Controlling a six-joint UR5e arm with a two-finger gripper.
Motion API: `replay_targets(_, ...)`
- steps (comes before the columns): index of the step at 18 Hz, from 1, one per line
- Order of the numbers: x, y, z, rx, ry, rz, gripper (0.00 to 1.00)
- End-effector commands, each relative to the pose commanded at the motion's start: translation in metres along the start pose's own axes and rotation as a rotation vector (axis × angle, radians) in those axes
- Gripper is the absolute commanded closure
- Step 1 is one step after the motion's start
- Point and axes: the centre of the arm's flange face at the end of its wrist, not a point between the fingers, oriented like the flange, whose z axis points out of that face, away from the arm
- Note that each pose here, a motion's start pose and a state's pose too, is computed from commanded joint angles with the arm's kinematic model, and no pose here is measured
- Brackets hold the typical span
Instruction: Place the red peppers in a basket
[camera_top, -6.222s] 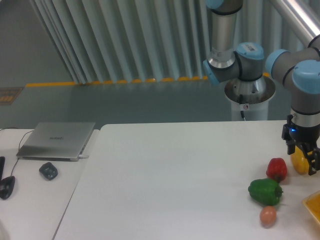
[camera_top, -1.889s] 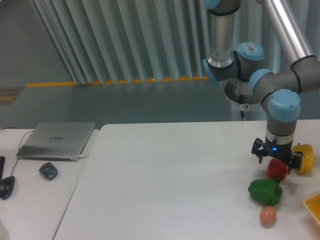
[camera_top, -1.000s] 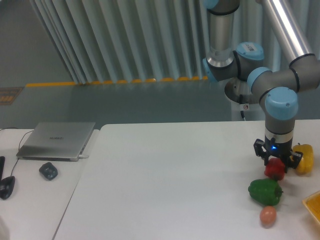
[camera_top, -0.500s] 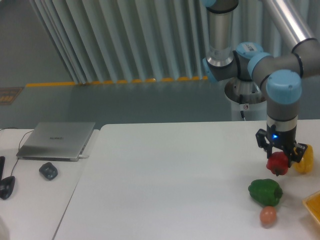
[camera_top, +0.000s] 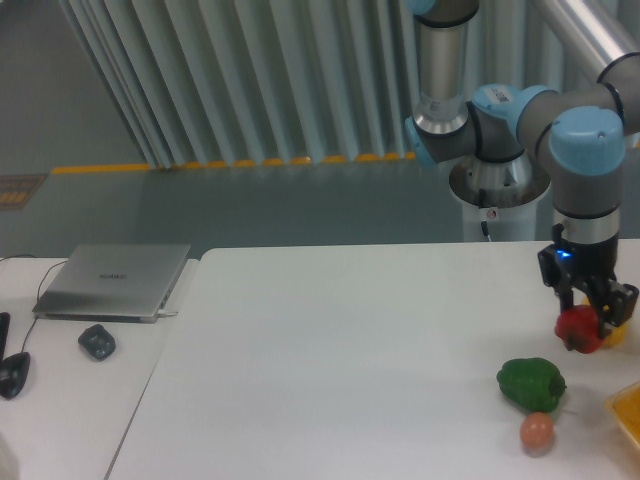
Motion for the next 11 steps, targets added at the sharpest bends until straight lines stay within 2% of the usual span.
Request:
replay_targets(2, -0.011, 0.004, 0.001, 0.004, -0.027, 0.027, 0.63)
replay_targets(5, -0.036, 0.009, 0.014, 0.022, -0.117, 0.066, 0.63)
replay_targets(11, -0.067, 0.02, 0.028, 0.005, -0.185, 0.04, 0.61)
